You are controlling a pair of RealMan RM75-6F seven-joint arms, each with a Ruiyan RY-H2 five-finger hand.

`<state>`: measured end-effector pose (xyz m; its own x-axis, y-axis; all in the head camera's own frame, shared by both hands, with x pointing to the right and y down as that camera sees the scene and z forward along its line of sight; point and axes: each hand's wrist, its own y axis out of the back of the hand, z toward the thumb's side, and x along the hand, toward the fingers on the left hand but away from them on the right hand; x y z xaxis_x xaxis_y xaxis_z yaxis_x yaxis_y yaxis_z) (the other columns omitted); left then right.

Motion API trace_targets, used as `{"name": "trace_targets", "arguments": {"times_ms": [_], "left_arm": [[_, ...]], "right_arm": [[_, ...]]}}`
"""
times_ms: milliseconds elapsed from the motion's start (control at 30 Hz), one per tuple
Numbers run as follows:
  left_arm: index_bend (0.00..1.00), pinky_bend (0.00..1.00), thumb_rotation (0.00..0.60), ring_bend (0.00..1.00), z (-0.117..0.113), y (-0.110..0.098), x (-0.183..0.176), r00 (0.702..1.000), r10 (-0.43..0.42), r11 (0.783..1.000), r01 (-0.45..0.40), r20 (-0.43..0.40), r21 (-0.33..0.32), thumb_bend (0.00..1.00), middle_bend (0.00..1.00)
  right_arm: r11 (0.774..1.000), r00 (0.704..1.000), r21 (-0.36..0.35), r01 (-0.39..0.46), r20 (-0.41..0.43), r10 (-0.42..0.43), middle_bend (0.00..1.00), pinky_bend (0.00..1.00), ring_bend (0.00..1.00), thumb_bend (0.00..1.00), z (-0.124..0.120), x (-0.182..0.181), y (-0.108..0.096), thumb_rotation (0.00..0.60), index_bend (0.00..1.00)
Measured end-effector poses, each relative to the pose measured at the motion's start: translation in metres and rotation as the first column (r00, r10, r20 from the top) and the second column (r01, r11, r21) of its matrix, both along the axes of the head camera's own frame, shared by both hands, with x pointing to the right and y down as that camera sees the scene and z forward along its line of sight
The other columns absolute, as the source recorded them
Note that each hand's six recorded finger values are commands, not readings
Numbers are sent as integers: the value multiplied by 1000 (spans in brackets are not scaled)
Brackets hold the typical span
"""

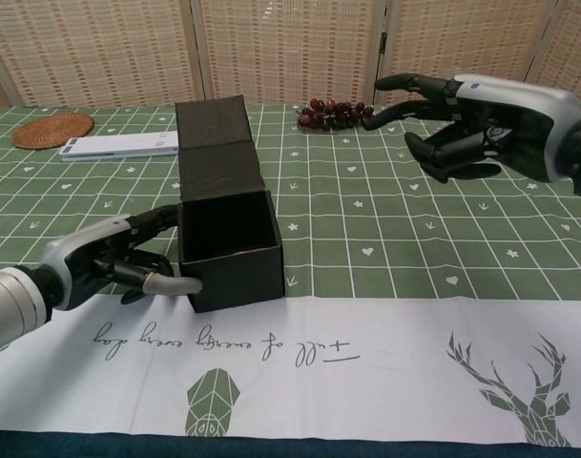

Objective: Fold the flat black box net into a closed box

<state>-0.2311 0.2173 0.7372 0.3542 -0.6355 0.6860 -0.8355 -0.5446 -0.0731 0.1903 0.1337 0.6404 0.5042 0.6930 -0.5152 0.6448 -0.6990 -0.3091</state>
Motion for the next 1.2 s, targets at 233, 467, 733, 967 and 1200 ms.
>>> {"name": "trace_targets", "arguments": {"times_ms": [233,467,733,967,1200], "left_arm": [[105,845,600,660,4,0,0,997,-66,998,66,-27,-15,142,62],[228,846,600,677,8,-1,1,995,-88,996,88,-38,-13,142,171],[307,845,600,685,10,-2,1,994,-98,995,97,-51,-8,142,271],[311,845,600,686,-7,-17,-6,995,-85,991,90,-58,101,143,286],[309,846,600,683,-32,-26,-20,1000,4,980,2,-28,201,143,286]], "right_arm": [[1000,1000,-11,-11,-7,10,177,1000,747,655,6,4,-1,600,0],[1000,1000,-19,-24,-10,24,186,1000,746,655,10,7,-2,600,0],[999,999,-33,-31,-25,31,188,1000,746,655,17,11,0,600,0],[997,998,-58,-52,-45,50,203,1000,742,655,27,14,-3,600,0],[988,995,-122,-98,-38,95,234,1000,741,420,40,8,-11,600,0]]}}
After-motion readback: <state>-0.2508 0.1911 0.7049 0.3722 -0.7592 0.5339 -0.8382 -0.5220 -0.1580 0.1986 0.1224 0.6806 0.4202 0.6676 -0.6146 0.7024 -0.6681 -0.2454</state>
